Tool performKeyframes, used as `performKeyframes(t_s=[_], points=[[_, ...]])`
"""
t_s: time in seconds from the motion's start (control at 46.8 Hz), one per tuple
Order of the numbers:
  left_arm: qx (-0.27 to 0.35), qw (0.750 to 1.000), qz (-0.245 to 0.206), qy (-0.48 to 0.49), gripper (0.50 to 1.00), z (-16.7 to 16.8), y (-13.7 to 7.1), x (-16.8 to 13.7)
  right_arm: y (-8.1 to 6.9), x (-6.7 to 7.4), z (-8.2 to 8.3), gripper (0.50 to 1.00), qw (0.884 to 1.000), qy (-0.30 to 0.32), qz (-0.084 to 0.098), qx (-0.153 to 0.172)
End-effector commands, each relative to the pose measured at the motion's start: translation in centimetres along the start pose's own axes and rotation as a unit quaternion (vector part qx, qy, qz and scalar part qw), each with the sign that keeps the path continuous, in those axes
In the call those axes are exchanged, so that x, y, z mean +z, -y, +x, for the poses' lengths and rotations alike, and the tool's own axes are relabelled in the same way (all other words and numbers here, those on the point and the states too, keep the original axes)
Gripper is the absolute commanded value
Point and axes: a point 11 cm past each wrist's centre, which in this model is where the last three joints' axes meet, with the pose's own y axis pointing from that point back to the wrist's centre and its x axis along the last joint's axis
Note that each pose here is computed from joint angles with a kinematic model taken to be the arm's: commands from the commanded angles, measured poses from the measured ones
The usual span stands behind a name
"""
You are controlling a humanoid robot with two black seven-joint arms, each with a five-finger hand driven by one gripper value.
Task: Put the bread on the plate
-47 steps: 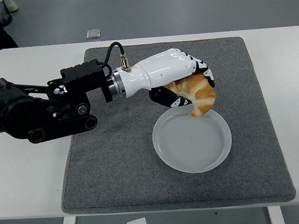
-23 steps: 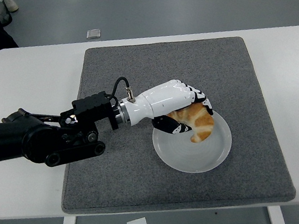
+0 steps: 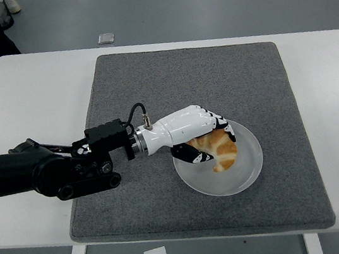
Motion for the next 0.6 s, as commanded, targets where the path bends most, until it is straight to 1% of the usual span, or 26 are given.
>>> performKeyframes(t_s=[0.0, 0.577], points=[[-0.002, 1.000, 0.002, -0.005, 0.500, -0.4, -0.2, 0.0, 0.0, 0.0, 0.0, 0.952, 1.000, 0.000, 0.000, 0.000], [-0.007, 1.000, 0.011, -0.028, 0.500, -2.3, -0.9, -0.1, 0.0, 0.0, 0.0, 0.952, 1.000, 0.000, 0.000, 0.000]])
